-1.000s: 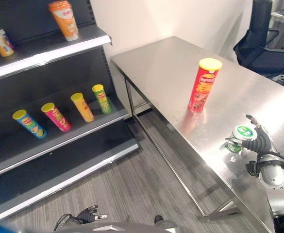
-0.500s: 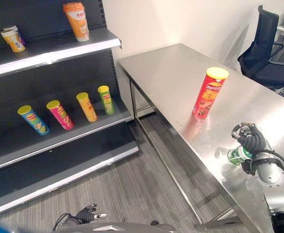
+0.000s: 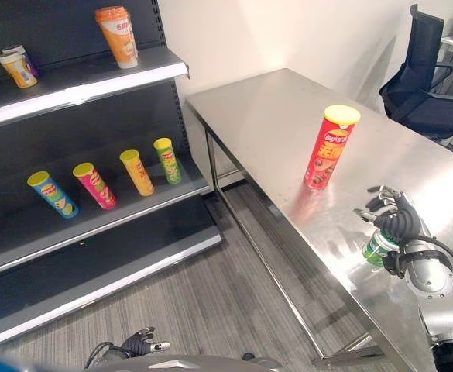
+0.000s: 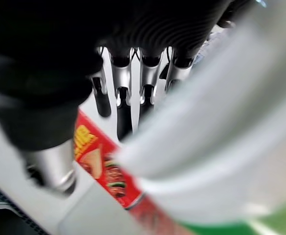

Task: Put the goods on the table back onto the shelves and tidy them up.

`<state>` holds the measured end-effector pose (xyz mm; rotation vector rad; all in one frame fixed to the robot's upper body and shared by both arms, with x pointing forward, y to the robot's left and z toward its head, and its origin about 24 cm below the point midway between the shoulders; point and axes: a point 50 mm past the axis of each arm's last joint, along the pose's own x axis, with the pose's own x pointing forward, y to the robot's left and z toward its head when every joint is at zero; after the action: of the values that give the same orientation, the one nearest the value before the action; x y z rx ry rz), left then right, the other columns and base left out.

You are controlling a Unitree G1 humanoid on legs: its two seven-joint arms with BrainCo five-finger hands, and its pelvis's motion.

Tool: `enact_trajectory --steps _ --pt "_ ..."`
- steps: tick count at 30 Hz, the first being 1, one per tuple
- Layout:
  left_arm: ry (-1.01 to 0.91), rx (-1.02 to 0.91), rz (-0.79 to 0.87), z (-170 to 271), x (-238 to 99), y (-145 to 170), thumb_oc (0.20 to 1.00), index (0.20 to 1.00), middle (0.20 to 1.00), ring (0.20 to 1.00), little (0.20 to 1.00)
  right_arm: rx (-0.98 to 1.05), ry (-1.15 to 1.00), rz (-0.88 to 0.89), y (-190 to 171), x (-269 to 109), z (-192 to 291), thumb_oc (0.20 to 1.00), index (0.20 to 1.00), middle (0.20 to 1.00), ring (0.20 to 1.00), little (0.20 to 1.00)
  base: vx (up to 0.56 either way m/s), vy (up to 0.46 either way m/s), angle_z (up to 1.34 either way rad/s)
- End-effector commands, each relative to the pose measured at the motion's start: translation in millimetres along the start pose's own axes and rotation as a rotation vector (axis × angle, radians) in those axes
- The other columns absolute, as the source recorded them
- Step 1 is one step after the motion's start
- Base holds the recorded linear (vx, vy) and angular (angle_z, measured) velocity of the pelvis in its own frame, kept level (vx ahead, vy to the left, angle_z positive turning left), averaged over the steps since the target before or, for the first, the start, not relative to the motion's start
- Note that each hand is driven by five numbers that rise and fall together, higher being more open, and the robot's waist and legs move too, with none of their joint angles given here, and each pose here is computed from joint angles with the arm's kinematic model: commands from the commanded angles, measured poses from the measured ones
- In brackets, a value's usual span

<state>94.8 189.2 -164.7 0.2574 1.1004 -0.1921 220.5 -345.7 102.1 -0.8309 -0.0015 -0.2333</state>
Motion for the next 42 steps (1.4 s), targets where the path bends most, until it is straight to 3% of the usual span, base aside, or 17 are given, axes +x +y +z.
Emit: enact_trajectory --steps 1,14,23,29,30,31,39,42 --pt "-0.036 -0.005 0.047 18 4 19 1.0 1.0 1.0 1.0 1.0 0.006 -0.116 -0.125 -18 6 20 1.0 1.0 1.0 1.0 1.0 0.0 0.0 0.0" --pt "-0.039 -0.008 0.04 17 4 15 1.0 1.0 1.0 1.0 1.0 -0.007 -0.001 -0.056 1 -17 -4 1.0 1.0 1.0 1.0 1.0 0.0 0.016 -0.04" --pt "-0.04 0.01 0.039 18 4 13 1.0 1.0 1.0 1.0 1.0 -0.031 -0.042 -0.136 -9 -16 4 1.0 1.0 1.0 1.0 1.0 0.0 0.026 -0.09" --pt "-0.036 0.006 0.039 18 4 13 1.0 1.0 1.0 1.0 1.0 -0.024 0.021 -0.062 3 -18 -8 1.0 1.0 1.0 1.0 1.0 0.0 0.012 -0.05" --pt "-0.037 0.005 0.04 18 4 14 1.0 1.0 1.0 1.0 1.0 -0.02 0.031 -0.057 5 -18 -10 0.834 0.834 0.834 0.834 0.834 0.0 0.0 0.0" --pt "-0.036 0.003 0.041 18 4 14 1.0 1.0 1.0 1.0 1.0 -0.007 0.04 -0.043 9 -18 -12 0.2 0.2 0.2 0.2 0.2 0.0 0.0 0.0" --pt "-0.042 0.014 0.04 19 4 15 1.0 1.0 1.0 1.0 1.0 -0.007 -0.007 -0.045 5 -13 -2 0.2 0.2 0.2 0.2 0.2 0.01 -0.024 0.03" --pt "-0.067 0.047 0.041 27 5 17 1.0 1.0 1.0 1.0 1.0 -0.02 -0.194 -0.155 -15 3 37 0.2 0.2 0.2 0.2 0.2 0.03 -0.145 0.05"
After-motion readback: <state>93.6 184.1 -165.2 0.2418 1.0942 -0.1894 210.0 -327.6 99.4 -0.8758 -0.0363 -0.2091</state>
